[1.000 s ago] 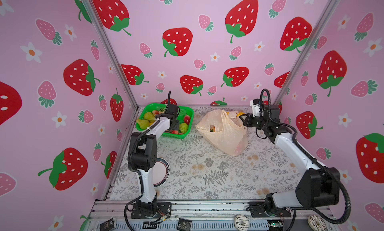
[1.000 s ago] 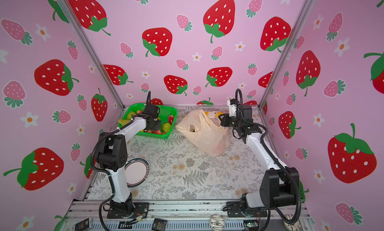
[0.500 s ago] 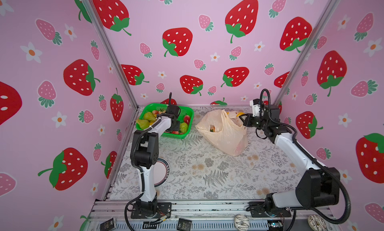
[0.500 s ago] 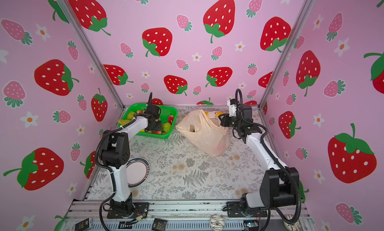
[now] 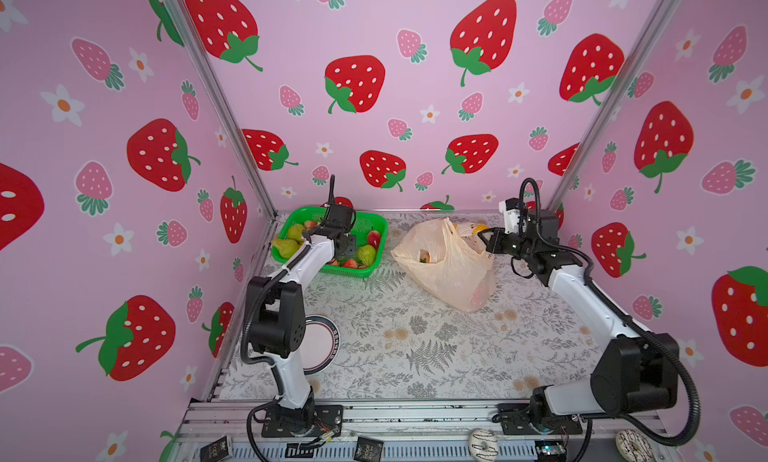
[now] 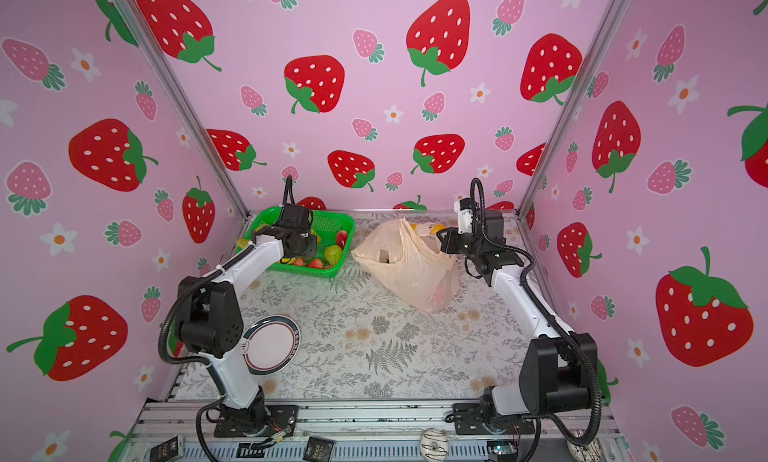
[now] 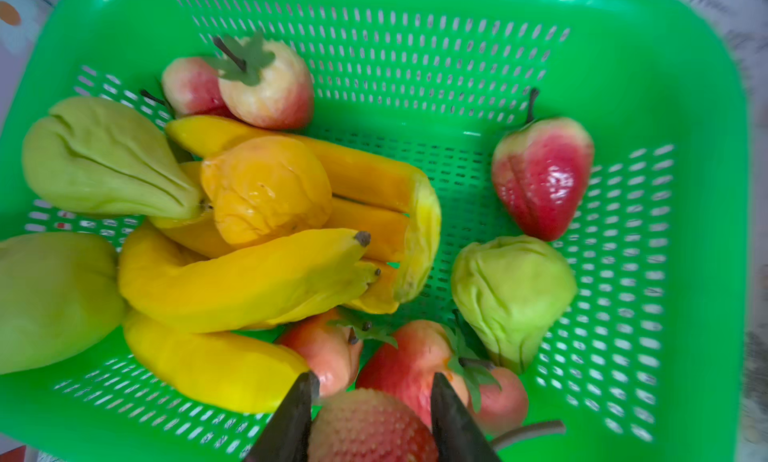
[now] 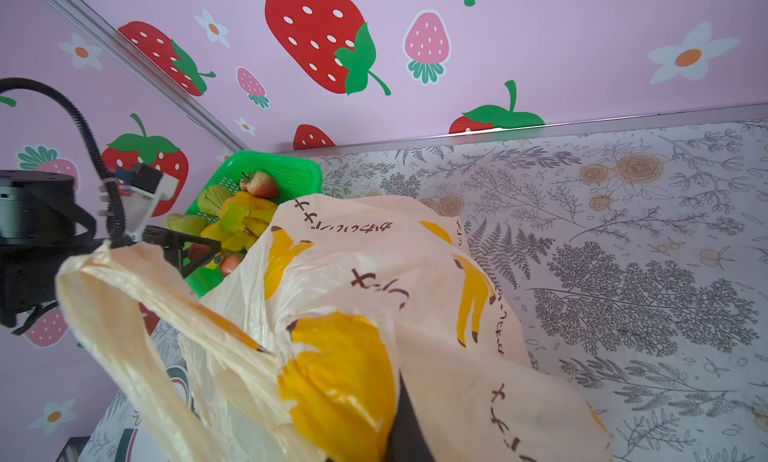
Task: Place the fake fruits into the plastic bag and tie a complex knot
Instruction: 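Close the left gripper on the red strawberry and lift, then carry the strawberry with the left gripper toward the bag opening, then lower the strawberry into the bag and open the left gripper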
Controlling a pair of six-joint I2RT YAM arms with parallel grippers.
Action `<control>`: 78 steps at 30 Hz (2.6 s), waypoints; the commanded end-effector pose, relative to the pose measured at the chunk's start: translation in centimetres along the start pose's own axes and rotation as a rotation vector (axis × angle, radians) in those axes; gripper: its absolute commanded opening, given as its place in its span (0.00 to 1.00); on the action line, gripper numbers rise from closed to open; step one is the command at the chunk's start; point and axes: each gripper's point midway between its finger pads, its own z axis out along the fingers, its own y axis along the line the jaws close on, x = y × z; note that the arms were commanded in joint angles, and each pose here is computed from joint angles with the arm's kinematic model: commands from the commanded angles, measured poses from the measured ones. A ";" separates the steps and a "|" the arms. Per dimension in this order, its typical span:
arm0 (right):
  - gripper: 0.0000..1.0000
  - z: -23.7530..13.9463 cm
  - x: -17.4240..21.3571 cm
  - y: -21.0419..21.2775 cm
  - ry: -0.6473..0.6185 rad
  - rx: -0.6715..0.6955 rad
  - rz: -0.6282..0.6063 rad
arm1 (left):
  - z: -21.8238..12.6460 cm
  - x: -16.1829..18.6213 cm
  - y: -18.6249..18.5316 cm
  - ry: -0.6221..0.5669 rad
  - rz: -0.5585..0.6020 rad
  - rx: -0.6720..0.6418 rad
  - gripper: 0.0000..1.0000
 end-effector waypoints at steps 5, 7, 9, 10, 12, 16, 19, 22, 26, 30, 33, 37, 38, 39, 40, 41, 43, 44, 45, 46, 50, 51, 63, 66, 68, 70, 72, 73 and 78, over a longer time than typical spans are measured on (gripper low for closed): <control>0.08 0.2 0.2 0.1 0.006 -0.008 -0.006 | -8.0 -2.1 -2.6 -0.211 -0.055 0.142 0.32; 0.08 0.2 0.3 0.1 0.009 -0.012 -0.003 | -10.2 -3.0 -5.2 -0.270 -0.059 0.260 0.32; 0.08 0.1 0.2 0.1 0.006 -0.011 -0.002 | -12.5 -3.6 -8.4 -0.314 -0.048 0.383 0.32; 0.08 0.1 0.2 0.2 0.005 -0.011 -0.003 | -13.3 -3.8 -10.2 -0.327 -0.036 0.439 0.32; 0.08 0.0 0.1 0.2 0.002 -0.012 -0.003 | -14.6 -4.0 -13.5 -0.344 -0.007 0.529 0.32; 0.08 -0.2 -0.1 0.5 -0.005 -0.022 0.000 | -15.0 -4.3 -19.4 -0.325 0.082 0.610 0.32; 0.08 -0.4 -0.1 0.7 -0.008 -0.029 0.002 | -14.3 -4.6 -22.5 -0.293 0.141 0.617 0.32; 0.08 -0.6 -0.1 0.9 -0.014 -0.034 0.007 | -13.9 -4.6 -25.5 -0.274 0.187 0.649 0.32; 0.08 -0.8 -0.3 1.2 -0.025 -0.044 0.008 | -13.0 -3.9 -28.6 -0.234 0.235 0.665 0.32; 0.08 -1.0 -0.4 1.4 -0.030 -0.046 0.006 | -13.3 -2.7 -31.2 -0.211 0.278 0.706 0.32; 0.08 -1.1 -0.4 1.5 -0.033 -0.047 0.006 | -14.3 -1.6 -33.2 -0.209 0.312 0.764 0.32; 0.08 -1.4 -0.5 1.5 -0.040 -0.043 0.002 | -14.9 0.6 -35.6 -0.184 0.372 0.842 0.32; 0.08 -1.5 -0.5 1.5 -0.041 -0.041 0.001 | -14.8 1.1 -36.1 -0.178 0.382 0.850 0.32; 0.08 -1.5 -0.4 1.5 -0.041 -0.040 0.002 | -14.5 1.5 -36.3 -0.167 0.386 0.852 0.32; 0.08 -1.4 -0.3 1.4 -0.040 -0.039 0.002 | -14.2 1.9 -36.7 -0.155 0.390 0.860 0.33; 0.08 -1.4 -0.3 1.5 -0.039 -0.038 0.002 | -13.9 2.2 -37.0 -0.144 0.390 0.871 0.34; 0.08 -1.3 -0.2 1.3 -0.035 -0.035 0.002 | -13.3 2.6 -37.3 -0.133 0.390 0.877 0.36; 0.08 -1.3 -0.1 1.2 -0.033 -0.032 0.004 | -12.9 2.6 -37.4 -0.134 0.390 0.871 0.38; 0.07 -1.2 0.0 1.1 -0.031 -0.030 0.004 | -12.6 2.4 -37.3 -0.138 0.388 0.861 0.39; 0.08 -1.3 0.0 1.2 -0.032 -0.029 0.004 | -12.2 2.1 -37.2 -0.143 0.380 0.847 0.40; 0.07 -1.2 0.3 1.0 -0.027 -0.028 0.006 | -11.3 0.7 -36.6 -0.153 0.333 0.835 0.47; 0.08 -1.2 0.4 1.0 -0.024 -0.027 0.008 | -11.3 0.6 -36.6 -0.153 0.326 0.839 0.49; 0.07 -1.0 0.7 0.6 -0.017 -0.014 0.004 | -14.0 -0.8 -34.3 -0.201 0.287 0.873 0.63; 0.07 -1.0 0.5 0.5 -0.021 -0.008 0.000 | -15.6 -0.8 -33.4 -0.217 0.284 0.895 0.63; 0.07 -1.0 0.4 0.5 -0.023 -0.006 -0.003 | -16.5 -0.9 -32.3 -0.237 0.281 0.889 0.63; 0.07 -1.1 0.2 0.5 -0.030 -0.001 -0.007 | -17.0 -1.1 -30.5 -0.270 0.268 0.849 0.63; 0.08 -1.2 0.1 0.5 -0.032 0.000 -0.008 | -16.6 -1.3 -27.9 -0.296 0.233 0.767 0.64; 0.08 -1.1 0.1 0.5 -0.031 0.000 -0.006 | -16.0 -1.4 -26.2 -0.305 0.203 0.702 0.66; 0.07 -0.7 0.2 0.5 -0.025 -0.015 0.006 | -12.7 -0.8 -20.1 -0.265 0.106 0.510 0.75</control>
